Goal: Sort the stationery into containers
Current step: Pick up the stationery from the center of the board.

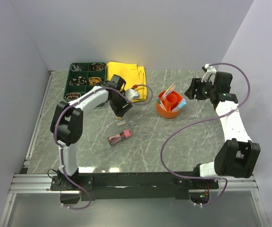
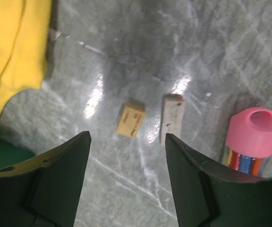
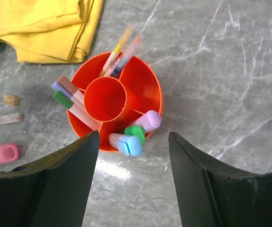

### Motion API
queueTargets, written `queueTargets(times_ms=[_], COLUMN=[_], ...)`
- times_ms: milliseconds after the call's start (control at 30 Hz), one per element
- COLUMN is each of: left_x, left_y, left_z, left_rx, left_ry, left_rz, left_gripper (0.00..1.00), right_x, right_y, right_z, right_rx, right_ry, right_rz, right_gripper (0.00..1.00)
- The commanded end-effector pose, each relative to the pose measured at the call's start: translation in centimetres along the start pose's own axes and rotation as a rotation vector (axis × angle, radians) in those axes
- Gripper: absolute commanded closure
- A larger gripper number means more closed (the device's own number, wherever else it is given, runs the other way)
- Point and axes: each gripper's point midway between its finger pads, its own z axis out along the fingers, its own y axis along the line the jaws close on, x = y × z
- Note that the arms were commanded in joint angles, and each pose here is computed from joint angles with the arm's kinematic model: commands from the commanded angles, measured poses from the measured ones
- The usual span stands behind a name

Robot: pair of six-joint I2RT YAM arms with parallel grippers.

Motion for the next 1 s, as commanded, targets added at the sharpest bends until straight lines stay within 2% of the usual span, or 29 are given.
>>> queueTargets(times_ms=[0,633,967], left_x=[-1.0,1.6,3.1], left_y=[-1.4,-3.1,-7.0], left_z=[1.5,5.1,6.2], left_rx=[0.017,0.038,0.107], left_ry=[-0.003,0.115,0.16], left_rz=[0.037,0.005,0.035], left_gripper=[0.3,0.33,0.39], right_x=[-2.5,-1.6,-1.3], right_y=[0.1,0.0,0.0], right_z=[-0.7,-0.9,-1.2], right_rx=[0.009,0.026,0.033], right_ry=[-0.048,-0.042,-0.045], right_rz=[-0.034,-0.034,-0.04], right_gripper=[0.31,0.3,0.3])
